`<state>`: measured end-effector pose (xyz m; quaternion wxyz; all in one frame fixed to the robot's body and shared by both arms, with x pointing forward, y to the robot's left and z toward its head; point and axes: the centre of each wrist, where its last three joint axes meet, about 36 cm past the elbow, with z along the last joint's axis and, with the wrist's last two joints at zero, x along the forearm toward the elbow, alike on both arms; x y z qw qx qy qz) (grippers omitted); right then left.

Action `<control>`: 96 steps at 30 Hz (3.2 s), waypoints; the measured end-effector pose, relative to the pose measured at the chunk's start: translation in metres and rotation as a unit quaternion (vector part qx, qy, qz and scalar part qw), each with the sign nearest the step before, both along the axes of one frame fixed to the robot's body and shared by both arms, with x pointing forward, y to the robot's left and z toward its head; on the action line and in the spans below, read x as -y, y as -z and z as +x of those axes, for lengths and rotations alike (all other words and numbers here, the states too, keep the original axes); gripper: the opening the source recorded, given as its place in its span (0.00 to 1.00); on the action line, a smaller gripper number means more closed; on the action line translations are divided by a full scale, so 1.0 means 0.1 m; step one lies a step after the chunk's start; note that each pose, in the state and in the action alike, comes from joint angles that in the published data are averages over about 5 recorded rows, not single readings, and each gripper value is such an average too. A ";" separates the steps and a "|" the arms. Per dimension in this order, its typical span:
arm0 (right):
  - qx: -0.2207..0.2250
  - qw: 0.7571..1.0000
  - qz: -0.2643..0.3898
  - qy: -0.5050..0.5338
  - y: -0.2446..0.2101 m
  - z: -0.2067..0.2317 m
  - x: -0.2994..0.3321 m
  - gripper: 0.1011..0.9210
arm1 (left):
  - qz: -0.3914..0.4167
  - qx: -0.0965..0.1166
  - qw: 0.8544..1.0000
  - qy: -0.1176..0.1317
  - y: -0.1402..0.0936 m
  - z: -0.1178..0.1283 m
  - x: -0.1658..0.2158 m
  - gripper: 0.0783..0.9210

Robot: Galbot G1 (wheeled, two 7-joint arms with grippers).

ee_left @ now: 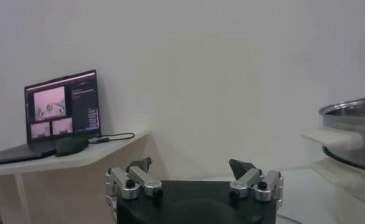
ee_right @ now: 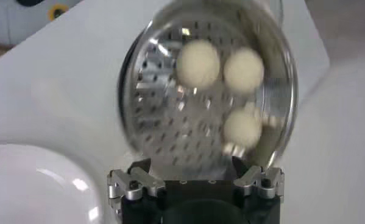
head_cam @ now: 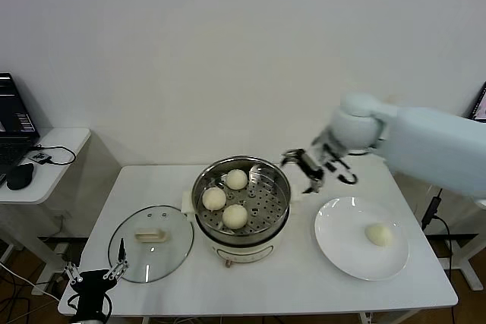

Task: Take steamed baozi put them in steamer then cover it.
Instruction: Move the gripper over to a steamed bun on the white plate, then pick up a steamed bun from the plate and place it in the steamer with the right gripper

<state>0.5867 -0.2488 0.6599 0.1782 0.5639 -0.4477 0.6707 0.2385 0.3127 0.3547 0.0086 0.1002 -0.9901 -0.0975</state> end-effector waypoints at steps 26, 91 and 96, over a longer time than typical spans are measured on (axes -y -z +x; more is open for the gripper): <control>-0.042 0.961 -0.033 0.271 1.49 -0.49 1.86 0.88 | 0.007 -0.009 1.000 -0.002 -0.03 -0.11 -0.02 0.88; -0.011 0.966 0.097 0.239 -0.05 0.04 0.48 0.65 | -0.001 0.003 1.000 -0.002 -0.05 -0.05 0.03 0.88; -0.024 0.967 0.119 0.222 -0.22 0.08 -0.07 0.65 | -0.003 0.005 1.000 -0.005 -0.06 -0.05 0.04 0.88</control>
